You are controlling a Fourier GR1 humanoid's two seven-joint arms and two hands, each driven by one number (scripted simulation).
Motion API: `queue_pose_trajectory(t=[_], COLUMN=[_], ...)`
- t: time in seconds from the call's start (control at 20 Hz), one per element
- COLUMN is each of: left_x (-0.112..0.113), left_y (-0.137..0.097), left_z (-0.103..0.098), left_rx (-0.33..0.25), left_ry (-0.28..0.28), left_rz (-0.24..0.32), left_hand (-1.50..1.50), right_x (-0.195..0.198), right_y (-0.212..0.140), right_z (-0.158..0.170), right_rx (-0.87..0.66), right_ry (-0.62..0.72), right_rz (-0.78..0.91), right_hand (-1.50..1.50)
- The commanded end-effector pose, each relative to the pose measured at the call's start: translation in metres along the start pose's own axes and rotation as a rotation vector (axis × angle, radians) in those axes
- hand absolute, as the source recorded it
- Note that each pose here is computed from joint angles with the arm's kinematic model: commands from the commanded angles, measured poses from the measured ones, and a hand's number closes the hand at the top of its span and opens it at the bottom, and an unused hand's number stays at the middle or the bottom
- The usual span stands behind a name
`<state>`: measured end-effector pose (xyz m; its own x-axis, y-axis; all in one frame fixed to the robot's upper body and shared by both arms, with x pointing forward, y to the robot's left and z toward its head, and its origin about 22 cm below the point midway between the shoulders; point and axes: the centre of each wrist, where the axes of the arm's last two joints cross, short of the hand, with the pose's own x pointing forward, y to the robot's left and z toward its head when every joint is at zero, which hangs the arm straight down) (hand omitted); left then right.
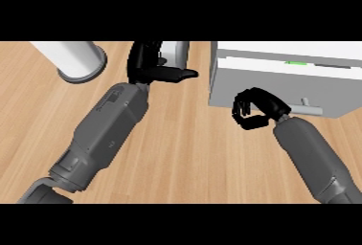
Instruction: Pick up the cup, place it into the drawer and close the drawer
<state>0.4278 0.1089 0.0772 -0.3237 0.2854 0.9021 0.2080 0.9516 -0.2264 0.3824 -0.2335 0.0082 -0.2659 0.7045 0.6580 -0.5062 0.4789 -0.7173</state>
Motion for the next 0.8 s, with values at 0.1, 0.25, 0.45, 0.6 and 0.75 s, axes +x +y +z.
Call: queue_pose_trajectory(t=[0.1,0.25,0.45,0.6,0.75], left_x=[0.003,-0.002,0.008,0.004,0.009], left_y=[0.030,0.038,0.048,0.045,0.047], left_z=[0.010,0.020,0.016,0.020,0.017], left_rx=[-0.027,-0.034,-0.040,-0.050,-0.076], left_ry=[0.000,0.023,0.029,0.023,0.016], left_rz=[0.009,0.020,0.000,0.023,0.020], left_hand=[-1.50,-1.50,-1.50,-1.50,-1.50], right_x=[-0.012,-0.002,0.006,-0.002,0.002], right_y=[-0.059,-0.086,-0.105,-0.126,-0.130], right_z=[0.000,-0.005,-0.005,0.013,0.012], right_rx=[-0.200,-0.265,-0.325,-0.322,-0.338], right_ry=[-0.018,0.005,0.016,0.020,-0.003], right_rz=[-0.045,-0.046,-0.096,-0.084,-0.109], right_hand=[1.50,1.50,1.50,1.50,1.50])
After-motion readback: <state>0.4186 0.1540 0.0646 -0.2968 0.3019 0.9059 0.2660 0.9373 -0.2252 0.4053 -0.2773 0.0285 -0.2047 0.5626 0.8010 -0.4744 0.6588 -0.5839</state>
